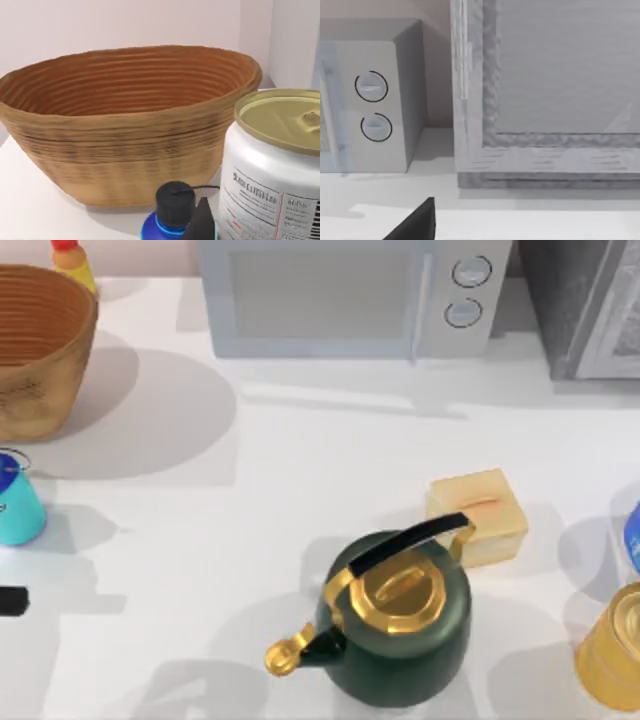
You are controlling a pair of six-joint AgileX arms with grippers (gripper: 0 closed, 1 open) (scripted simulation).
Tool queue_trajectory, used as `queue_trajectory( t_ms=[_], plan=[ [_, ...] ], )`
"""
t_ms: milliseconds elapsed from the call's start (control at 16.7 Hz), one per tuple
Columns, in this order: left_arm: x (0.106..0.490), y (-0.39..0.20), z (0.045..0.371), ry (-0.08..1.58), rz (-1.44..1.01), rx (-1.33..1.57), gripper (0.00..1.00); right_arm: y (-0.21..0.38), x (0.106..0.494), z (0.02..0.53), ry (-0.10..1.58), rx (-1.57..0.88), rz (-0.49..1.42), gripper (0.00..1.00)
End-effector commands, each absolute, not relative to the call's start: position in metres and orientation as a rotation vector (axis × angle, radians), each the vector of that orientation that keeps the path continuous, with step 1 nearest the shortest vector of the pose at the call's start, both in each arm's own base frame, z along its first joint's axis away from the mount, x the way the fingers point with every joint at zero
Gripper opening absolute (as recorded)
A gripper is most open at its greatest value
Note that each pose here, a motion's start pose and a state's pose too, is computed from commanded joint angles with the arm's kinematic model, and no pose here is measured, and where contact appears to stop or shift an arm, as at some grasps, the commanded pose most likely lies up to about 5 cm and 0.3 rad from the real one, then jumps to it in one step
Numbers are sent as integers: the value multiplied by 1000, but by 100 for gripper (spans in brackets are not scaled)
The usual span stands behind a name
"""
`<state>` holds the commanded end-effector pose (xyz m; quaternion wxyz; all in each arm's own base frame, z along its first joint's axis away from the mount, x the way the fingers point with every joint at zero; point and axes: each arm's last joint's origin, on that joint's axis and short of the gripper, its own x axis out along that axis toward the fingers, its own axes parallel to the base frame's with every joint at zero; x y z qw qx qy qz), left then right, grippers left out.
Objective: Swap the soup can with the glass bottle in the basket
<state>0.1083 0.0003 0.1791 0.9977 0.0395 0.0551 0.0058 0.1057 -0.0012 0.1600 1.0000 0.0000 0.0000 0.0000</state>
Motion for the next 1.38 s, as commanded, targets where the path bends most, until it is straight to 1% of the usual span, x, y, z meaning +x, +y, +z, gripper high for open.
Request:
queue_trajectory(
  t_ms=[120, 240, 720, 840, 1020, 1380],
  plan=[
    [106, 0, 167, 38, 10, 36, 0, -1, 106, 160, 0, 0, 0, 100],
    [106, -1, 161, 5, 2, 5, 0, -1, 106, 160, 0, 0, 0, 100],
    [106, -1, 160, 6, 0, 2, 0, -1, 106, 160, 0, 0, 0, 100],
    [108, -2, 165, 11, -21, -3, 0, -1, 106, 160, 0, 0, 0, 100],
    [114, -6, 180, 17, -96, -10, 0, -1, 106, 160, 0, 0, 0, 100],
    [144, -18, 219, 10, -309, -14, 0, -1, 106, 160, 0, 0, 0, 100]
  ],
)
